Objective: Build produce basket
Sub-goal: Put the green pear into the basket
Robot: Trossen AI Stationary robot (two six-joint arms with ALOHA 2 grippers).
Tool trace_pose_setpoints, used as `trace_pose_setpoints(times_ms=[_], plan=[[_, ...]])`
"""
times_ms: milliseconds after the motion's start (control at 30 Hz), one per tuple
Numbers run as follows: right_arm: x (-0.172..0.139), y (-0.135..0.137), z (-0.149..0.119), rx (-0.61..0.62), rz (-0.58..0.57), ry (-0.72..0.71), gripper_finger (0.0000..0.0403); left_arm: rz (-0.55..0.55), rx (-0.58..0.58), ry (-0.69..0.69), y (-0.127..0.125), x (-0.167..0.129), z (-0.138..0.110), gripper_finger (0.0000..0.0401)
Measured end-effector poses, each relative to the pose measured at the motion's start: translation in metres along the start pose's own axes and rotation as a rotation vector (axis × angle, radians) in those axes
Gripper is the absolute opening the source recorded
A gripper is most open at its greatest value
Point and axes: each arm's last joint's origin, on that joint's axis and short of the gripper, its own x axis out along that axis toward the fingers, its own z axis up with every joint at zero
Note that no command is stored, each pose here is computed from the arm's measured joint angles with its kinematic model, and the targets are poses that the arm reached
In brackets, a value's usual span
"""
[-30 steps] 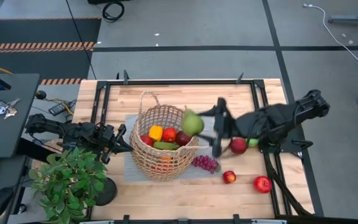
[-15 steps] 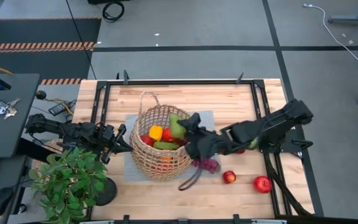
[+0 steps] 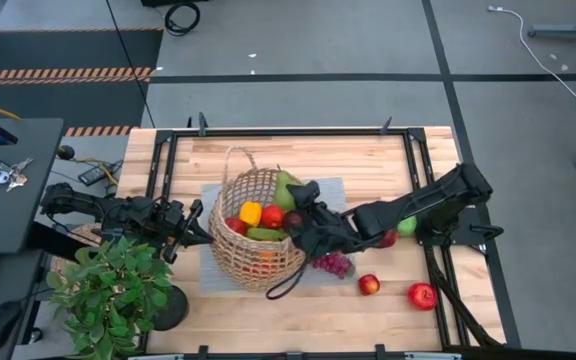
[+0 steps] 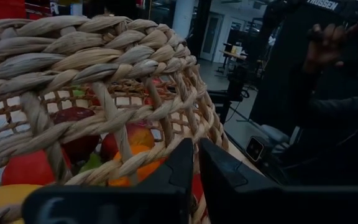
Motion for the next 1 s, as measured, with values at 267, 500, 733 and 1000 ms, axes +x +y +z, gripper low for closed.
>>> trace_pose_setpoints(times_ms=[267,500,733,1000], plan=[[-0.029,-0.031,-0.009,0.145,0.022,-0.181,0.0307,0.0,0.0,0.001,0.0,0.0,0.0,0.003],[-0.029,-0.057,-0.025,0.287,0.161,-0.391,0.0308,0.0,0.0,0.0,0.0,0.0,0.0,0.0035],[0.022,-0.06,-0.039,0.395,0.337,-0.436,0.031,0.0,0.0,0.001,0.0,0.0,0.0,0.0028],[0.094,-0.032,-0.042,0.406,0.543,-0.418,0.0311,0.0,-0.001,0.001,0.0,0.0,0.0,0.0035]])
